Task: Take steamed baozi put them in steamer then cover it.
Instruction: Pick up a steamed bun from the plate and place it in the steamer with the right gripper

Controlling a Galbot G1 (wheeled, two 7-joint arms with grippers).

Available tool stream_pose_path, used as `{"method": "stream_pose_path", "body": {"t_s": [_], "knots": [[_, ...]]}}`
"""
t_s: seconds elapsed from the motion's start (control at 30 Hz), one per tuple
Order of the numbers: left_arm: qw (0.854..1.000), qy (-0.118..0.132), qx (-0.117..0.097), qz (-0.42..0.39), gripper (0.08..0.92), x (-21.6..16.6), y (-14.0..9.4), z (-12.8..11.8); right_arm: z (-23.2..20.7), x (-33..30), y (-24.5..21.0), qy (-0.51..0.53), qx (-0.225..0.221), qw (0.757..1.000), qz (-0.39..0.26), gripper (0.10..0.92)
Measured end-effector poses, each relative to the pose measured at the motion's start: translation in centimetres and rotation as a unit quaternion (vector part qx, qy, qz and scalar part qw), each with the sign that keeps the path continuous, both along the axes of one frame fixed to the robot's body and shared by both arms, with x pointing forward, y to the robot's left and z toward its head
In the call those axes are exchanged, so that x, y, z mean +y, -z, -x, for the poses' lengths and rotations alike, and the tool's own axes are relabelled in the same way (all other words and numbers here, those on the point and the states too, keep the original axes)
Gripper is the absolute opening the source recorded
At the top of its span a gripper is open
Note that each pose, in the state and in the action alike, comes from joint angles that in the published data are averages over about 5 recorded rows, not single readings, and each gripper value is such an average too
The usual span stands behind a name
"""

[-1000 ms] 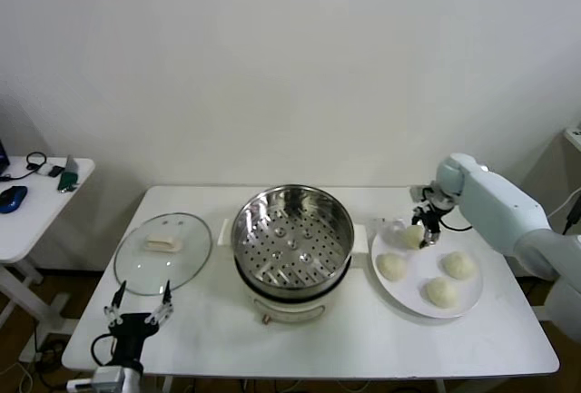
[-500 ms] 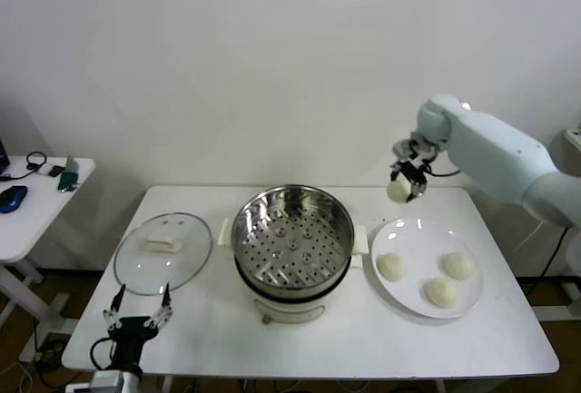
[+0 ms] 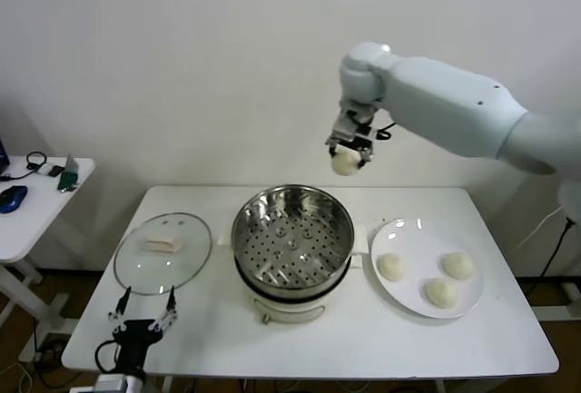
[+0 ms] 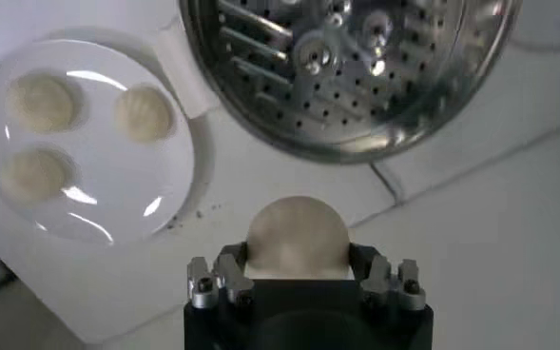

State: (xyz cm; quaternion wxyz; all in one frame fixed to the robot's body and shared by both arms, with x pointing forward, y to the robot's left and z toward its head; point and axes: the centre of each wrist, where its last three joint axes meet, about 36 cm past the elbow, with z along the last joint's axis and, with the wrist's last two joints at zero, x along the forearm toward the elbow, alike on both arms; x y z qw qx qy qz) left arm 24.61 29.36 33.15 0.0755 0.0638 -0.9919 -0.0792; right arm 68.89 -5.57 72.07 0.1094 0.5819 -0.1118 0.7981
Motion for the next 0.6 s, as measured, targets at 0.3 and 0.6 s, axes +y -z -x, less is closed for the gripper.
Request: {"method": "stream_pose_path", "body": {"t_s": [0.3,0.6], "knots": [[1.0,0.0,0.002,-0.007,0.823,0.6,-0.1,0.3,2.1,6.1,5.1,-0.073,0.018,0.997,0.032,0.696],[1.0,-0.002,0.004,-0.01,0.823,1.4,-0.2,0.3,2.4,8.2,9.9,-0.097,0.038,0.993,0.05,0.698]]}}
